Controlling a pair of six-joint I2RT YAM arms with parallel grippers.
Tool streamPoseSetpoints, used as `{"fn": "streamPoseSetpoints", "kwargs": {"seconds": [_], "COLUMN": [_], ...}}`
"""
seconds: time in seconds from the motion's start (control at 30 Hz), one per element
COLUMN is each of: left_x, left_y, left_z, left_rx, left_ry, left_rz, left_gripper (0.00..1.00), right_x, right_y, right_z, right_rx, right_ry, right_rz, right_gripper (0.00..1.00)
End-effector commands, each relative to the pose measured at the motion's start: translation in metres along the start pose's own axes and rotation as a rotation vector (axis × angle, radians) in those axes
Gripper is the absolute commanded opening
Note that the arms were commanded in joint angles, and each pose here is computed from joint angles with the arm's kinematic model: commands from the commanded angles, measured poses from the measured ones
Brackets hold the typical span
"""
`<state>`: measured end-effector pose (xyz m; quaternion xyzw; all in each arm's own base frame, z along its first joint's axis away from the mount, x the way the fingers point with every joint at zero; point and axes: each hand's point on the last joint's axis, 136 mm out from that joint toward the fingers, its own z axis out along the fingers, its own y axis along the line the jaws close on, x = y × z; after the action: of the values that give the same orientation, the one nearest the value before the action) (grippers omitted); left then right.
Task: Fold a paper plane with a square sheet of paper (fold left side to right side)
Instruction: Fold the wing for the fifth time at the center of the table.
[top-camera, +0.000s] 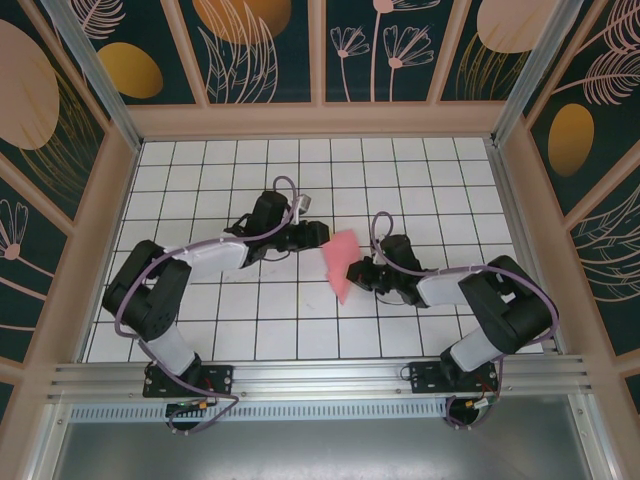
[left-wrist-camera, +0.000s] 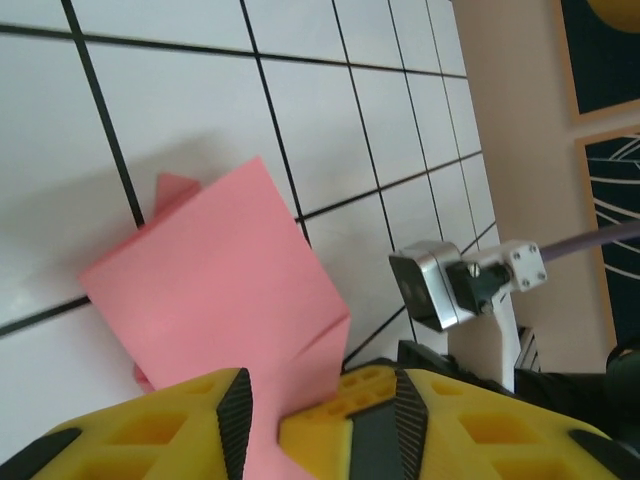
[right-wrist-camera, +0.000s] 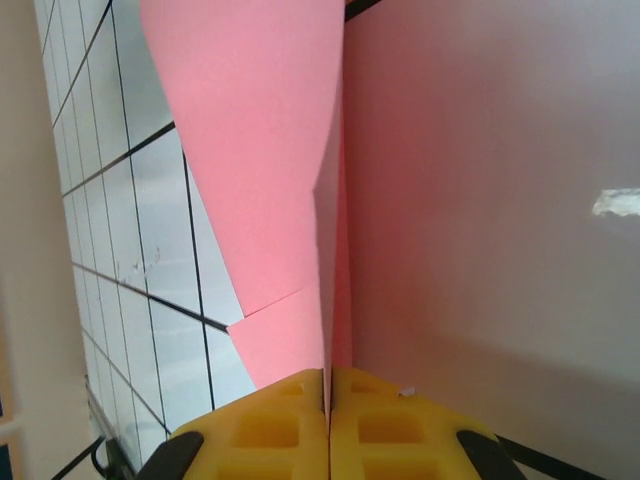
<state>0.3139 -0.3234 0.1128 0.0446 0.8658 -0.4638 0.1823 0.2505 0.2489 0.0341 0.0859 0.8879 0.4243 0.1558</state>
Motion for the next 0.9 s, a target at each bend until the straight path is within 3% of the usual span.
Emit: {"fn": "streamPoseSetpoints", "kwargs": {"seconds": [0.0, 0.17, 0.57, 0.87], "left_x": [0.035, 0.062, 0.075, 0.084], "left_y": [-0.004, 0.004, 0.042, 0.063], "left_z": [0.008, 0.030, 0.057, 0.062], "left_rx": [0.024, 0.001, -0.093, -0.151], "left_ry": [0.084, 0.132, 0.169, 0.187], "left_rz": [-0.043, -0.110, -0.192, -0.220], "left_gripper": [0.45, 0.42, 0.35, 0.32], "right_x": [-0.012, -0.010, -0.003, -0.013], "right_y": [0.011, 0.010, 0.003, 0.009], "right_z": [-0.001, 0.004, 0.005, -0.015], "right_rx": [-0.017, -0.009, 0.009, -0.016], "right_ry": [-0.086, -0.092, -0.073, -0.077], "right_rz": [0.011, 0.018, 0.012, -0.061], "right_gripper": [0.09, 0.10, 0.15, 0.40]}}
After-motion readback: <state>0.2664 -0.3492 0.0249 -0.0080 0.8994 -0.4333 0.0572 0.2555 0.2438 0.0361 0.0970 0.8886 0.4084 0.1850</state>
